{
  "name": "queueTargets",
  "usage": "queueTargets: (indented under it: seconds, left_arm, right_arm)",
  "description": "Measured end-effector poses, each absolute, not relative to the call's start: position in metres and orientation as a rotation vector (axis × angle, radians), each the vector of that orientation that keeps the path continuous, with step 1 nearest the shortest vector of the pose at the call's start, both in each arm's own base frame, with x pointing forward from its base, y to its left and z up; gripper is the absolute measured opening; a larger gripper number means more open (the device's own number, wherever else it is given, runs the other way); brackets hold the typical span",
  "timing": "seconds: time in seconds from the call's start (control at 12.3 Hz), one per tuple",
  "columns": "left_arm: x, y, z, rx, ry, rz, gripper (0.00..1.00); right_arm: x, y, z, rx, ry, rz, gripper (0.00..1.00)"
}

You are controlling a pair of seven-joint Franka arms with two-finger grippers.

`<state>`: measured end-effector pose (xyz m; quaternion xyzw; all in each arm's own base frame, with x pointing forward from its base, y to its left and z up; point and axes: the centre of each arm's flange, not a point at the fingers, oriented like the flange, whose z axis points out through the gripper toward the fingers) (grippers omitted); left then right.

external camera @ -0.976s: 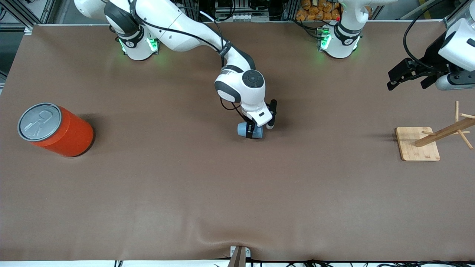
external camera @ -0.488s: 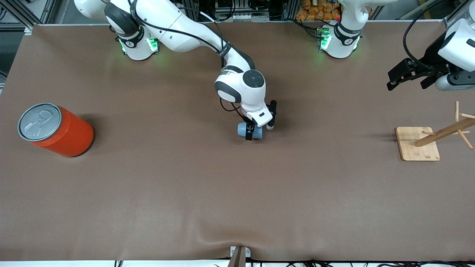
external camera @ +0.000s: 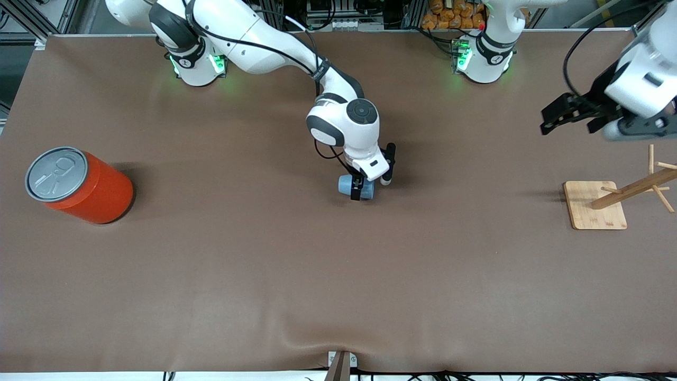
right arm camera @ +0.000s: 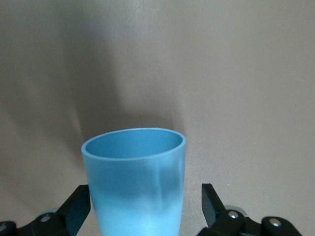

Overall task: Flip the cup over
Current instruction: 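Hold the blue cup with the right gripper while the left gripper approaches, then grasp the cup with the left gripper while the right gripper releases, then hold the cup sideways with the left gripper while the right gripper withdraws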

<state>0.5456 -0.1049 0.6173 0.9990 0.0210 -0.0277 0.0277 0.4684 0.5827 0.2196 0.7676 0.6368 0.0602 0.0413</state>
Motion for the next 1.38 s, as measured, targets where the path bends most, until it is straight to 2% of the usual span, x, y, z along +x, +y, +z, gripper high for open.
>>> queueTargets:
  seconds: [0.41, 0.65, 0.81, 1.06, 1.22, 1.38]
  left_arm:
    - [0.610, -0.135, 0.480, 2.916, 0.109, -0.211, 1.00]
    - [0.621, -0.170, 0.407, 2.841, 0.115, -0.262, 1.00]
    - [0.619, -0.198, 0.358, 2.752, 0.154, -0.307, 1.00]
    - [0.597, -0.249, 0.288, 2.594, 0.255, -0.370, 1.00]
    - [0.575, -0.277, 0.264, 2.538, 0.281, -0.415, 0.97]
    - [0.563, -0.288, 0.257, 2.501, 0.267, -0.440, 0.94]
  right_arm:
    - [0.439, 0.598, 0.257, 2.367, 1.929, 0.061, 1.00]
    - [0.426, 0.595, 0.306, 2.373, 1.869, -0.010, 1.00]
    - [0.447, 0.572, 0.348, 2.431, 1.805, -0.014, 1.00]
    - [0.509, 0.499, 0.409, 2.582, 1.646, -0.033, 1.00]
    - [0.552, 0.432, 0.443, 2.750, 1.486, -0.071, 1.00]
    - [0.593, 0.361, 0.479, 2.877, 1.322, -0.043, 1.00]
